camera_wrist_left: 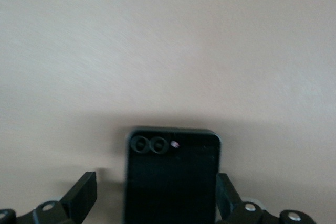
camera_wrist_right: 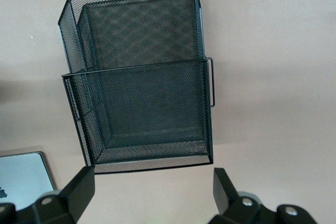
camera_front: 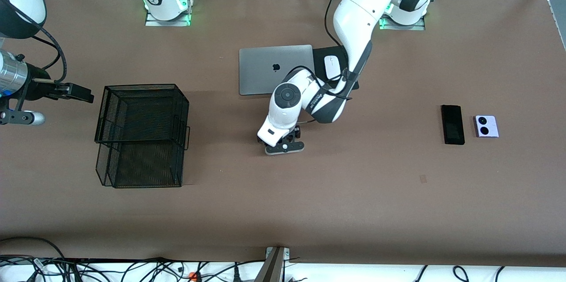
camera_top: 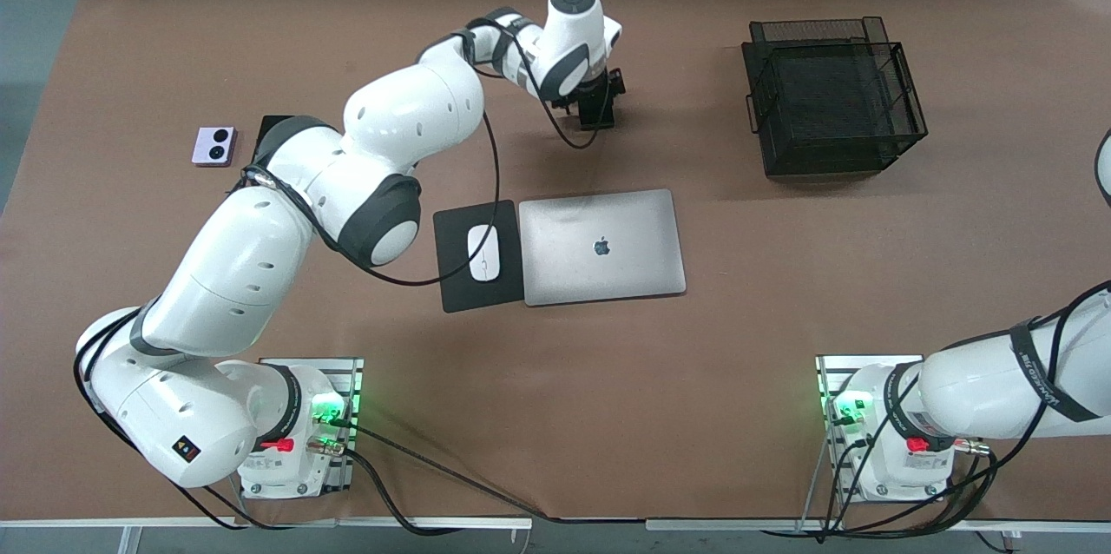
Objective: Place phones with both arms
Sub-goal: 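Set the flip phone on the table and open the left gripper, then reach the right gripper to the flip phone while the left gripper reaches the bar phone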
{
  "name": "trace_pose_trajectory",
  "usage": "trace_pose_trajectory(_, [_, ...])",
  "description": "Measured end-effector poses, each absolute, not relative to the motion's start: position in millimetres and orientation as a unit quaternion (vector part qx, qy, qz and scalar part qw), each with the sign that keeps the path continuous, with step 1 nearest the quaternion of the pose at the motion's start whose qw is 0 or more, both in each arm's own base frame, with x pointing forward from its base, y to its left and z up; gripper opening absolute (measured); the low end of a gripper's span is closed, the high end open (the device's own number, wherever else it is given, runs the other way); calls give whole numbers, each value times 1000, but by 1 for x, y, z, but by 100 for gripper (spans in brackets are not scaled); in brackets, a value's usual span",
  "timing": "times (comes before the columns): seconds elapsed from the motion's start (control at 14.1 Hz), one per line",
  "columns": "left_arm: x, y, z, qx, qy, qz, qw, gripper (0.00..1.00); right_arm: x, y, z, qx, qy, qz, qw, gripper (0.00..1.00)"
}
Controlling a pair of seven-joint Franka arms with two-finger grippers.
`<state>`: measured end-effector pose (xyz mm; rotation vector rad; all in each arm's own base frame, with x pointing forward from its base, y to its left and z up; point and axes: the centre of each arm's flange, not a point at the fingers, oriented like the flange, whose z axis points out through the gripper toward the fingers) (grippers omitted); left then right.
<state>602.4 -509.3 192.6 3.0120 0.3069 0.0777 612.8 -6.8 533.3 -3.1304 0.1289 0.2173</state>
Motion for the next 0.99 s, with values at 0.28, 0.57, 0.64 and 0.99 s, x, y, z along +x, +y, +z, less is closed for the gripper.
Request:
trace_pose_trajectory(0.28, [645,-433,278,995,100,-23,12,100,613,-7,533,-997,41,70,0,100])
trace_pose_trajectory(0.57, [665,-326,318,992,37,-108,-52,100,613,-6,533,-997,40,70,0,100])
trace_pose_trajectory(0.64, [668,-300,317,990,23,-117,-70,100,613,-3,533,-997,38,71,0,100])
trace_pose_trajectory(0.99, [665,-154,325,983,-49,-140,-111,100,611,43,532,-997,7,71,0,100])
